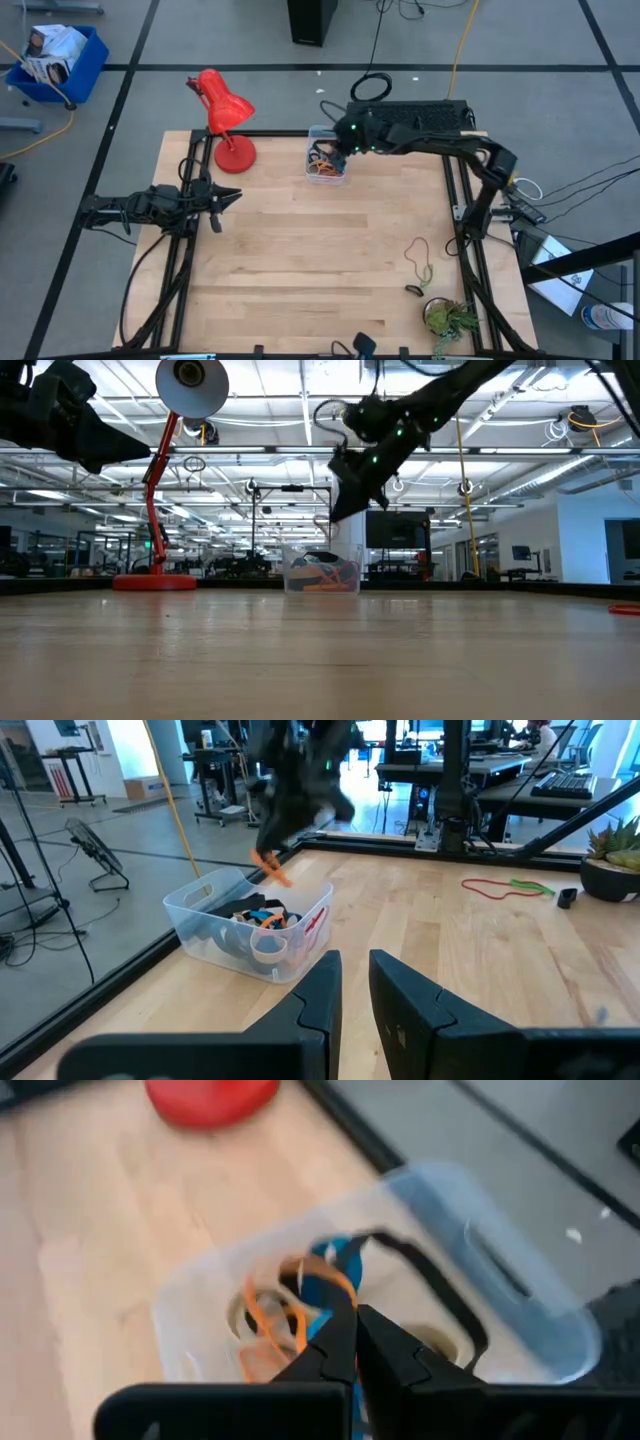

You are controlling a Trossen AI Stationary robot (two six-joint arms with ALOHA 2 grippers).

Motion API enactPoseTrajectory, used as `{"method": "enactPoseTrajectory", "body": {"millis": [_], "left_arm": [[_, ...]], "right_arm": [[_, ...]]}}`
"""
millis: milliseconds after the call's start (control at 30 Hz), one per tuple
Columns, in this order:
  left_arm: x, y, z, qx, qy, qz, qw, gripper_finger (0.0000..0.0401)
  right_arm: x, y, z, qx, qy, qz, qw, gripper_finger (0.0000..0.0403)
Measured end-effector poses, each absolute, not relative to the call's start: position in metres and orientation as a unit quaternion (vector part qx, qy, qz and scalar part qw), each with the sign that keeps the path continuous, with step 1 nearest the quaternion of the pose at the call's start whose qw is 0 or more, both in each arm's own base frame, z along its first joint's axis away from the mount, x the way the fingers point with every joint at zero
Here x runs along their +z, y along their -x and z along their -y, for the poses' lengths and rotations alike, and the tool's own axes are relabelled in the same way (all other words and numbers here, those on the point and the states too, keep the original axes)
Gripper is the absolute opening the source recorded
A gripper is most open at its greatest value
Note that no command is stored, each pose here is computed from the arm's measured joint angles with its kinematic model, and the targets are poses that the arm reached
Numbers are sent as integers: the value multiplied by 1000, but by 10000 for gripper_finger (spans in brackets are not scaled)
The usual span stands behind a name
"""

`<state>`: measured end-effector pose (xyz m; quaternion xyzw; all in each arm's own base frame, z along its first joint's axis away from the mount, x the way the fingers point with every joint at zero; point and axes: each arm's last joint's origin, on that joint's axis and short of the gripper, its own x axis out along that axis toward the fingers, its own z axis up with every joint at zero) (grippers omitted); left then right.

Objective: Pick and place rubber bands into bin
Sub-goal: Put the orange rubber band into the transparent bin, then put the red rubber band into the transparent bin

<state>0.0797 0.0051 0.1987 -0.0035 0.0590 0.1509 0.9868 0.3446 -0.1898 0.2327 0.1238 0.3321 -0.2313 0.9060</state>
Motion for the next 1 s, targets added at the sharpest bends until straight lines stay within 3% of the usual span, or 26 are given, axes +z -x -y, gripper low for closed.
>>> {"method": "enactPoseTrajectory", "body": {"millis": [200, 533, 1000], "left_arm": [[199, -80, -5, 151, 3, -59, 987, 63], [199, -80, -5, 151, 3, -59, 987, 63], [199, -80, -5, 151, 3, -59, 987, 63]], "right_arm": [[205, -352, 194, -229, -132, -367, 892, 0], [198, -354, 192, -226, -134, -379, 887, 6], [198, -355, 188, -222, -133, -381, 888, 77]]}}
